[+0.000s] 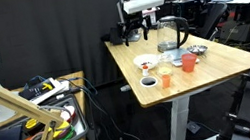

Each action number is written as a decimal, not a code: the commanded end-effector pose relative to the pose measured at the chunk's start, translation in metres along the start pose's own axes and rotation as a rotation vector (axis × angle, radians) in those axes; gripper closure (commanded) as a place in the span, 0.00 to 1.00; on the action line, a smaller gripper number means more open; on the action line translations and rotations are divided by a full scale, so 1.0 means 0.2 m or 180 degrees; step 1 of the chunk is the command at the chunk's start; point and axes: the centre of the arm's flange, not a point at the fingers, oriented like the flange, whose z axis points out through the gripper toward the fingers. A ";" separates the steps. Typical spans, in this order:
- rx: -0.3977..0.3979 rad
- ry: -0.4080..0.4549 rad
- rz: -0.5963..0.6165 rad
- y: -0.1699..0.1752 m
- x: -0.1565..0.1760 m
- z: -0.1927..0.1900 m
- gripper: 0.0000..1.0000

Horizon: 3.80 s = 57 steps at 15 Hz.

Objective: Move the object to the right

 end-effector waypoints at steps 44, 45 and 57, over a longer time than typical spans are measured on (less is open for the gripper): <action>0.0003 -0.1000 0.1233 0.26 0.44 0.94 0.00; -0.0009 -0.0999 0.1240 0.27 0.45 0.95 0.00; 0.0018 -0.1012 0.1273 0.28 0.44 0.96 0.90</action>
